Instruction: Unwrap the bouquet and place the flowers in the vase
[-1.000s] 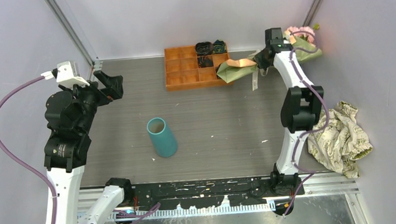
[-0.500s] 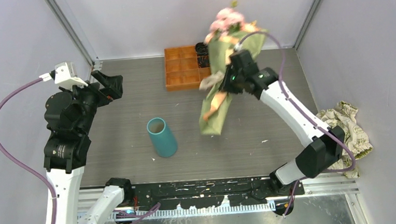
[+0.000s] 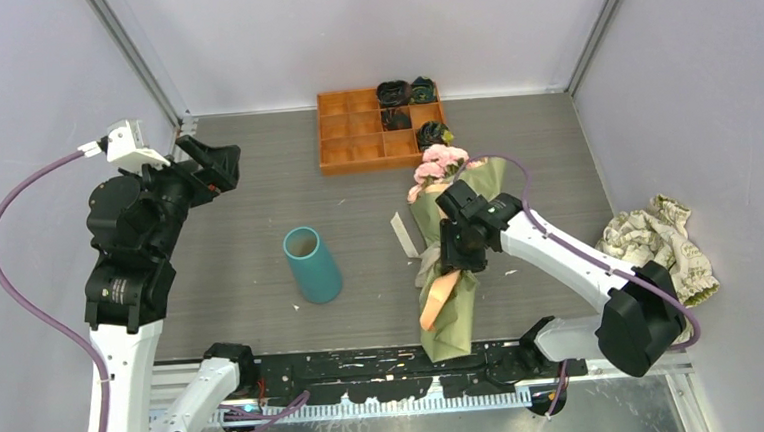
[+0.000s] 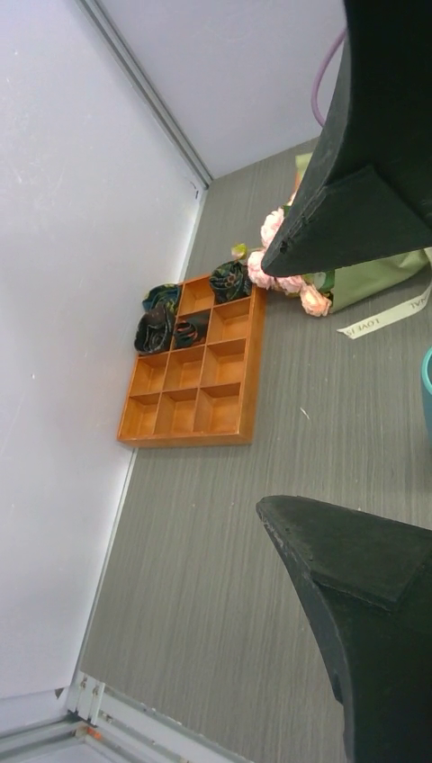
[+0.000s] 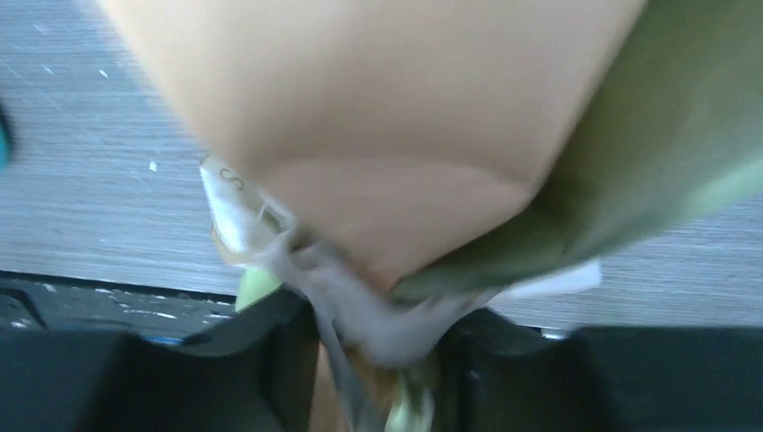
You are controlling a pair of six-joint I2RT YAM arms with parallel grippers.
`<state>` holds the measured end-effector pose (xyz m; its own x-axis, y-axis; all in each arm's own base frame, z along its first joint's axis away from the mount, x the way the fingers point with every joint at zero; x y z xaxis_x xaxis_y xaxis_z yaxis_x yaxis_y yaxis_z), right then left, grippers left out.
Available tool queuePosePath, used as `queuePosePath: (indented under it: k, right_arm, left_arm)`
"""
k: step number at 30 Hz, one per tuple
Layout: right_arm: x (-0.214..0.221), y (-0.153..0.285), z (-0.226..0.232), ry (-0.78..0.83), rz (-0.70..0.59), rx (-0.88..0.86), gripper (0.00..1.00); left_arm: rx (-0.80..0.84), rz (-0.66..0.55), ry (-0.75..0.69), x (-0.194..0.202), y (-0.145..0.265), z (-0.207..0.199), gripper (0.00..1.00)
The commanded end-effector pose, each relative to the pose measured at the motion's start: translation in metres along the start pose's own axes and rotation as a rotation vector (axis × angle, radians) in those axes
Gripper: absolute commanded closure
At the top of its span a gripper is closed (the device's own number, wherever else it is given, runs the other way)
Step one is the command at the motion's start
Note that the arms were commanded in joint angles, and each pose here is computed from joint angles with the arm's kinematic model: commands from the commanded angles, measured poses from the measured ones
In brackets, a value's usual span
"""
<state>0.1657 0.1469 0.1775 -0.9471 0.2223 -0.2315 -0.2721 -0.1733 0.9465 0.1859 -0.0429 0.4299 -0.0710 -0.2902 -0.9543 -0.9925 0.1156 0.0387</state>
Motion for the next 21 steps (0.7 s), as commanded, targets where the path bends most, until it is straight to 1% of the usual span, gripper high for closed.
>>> queuePosePath:
  k: [1,2,3,5,6,11,16,19,21]
  right_arm:
    - [0.002,-0.001,0.004,-0.03,-0.036,-0.025,0.41]
    - [0.001,0.002,0.003,-0.031,-0.049,-0.02,0.32]
    - [0.0,0.005,0.003,-0.031,-0.065,-0.019,0.19]
    - [-0.003,0.017,0.004,-0.027,-0.104,-0.04,0.07]
    - [-0.005,0.023,0.005,-0.028,-0.124,-0.046,0.05]
    - [-0.013,0.062,0.015,-0.015,-0.208,-0.111,0.05]
    - [-0.03,0.11,0.046,0.054,-0.317,-0.206,0.06]
    - [-0.042,0.121,0.076,0.123,-0.352,-0.236,0.07]
    - [-0.049,0.114,0.102,0.18,-0.338,-0.234,0.08]
  left_arm:
    - [0.039,-0.039,0.021,-0.01,0.001,-0.006,0.09]
    - [0.039,-0.036,0.019,-0.009,0.001,-0.006,0.09]
    - [0.037,-0.031,0.017,-0.009,0.001,-0.006,0.09]
    - [0.035,-0.026,0.015,-0.008,0.001,-0.005,0.09]
    - [0.035,-0.026,0.015,-0.008,0.001,-0.005,0.09]
    - [0.012,-0.028,0.007,-0.009,0.005,-0.003,0.09]
    - [-0.104,-0.053,-0.017,-0.028,0.013,0.004,0.1]
    - [-0.163,-0.047,-0.028,-0.04,0.017,0.006,0.11]
    - [-0.176,-0.024,-0.025,-0.039,0.016,0.007,0.11]
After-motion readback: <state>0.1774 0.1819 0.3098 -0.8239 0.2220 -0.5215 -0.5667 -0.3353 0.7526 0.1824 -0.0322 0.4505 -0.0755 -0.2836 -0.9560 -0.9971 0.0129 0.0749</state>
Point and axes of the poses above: each gripper's point midway between its finger pads, its own y axis back along the fingers, its own z axis along the line the jaws close on, x = y × z, the point moved 8 cm from there along y, back along the fingers, and after that the axes turned 8 degrees about -y, right-handed, at the moved point
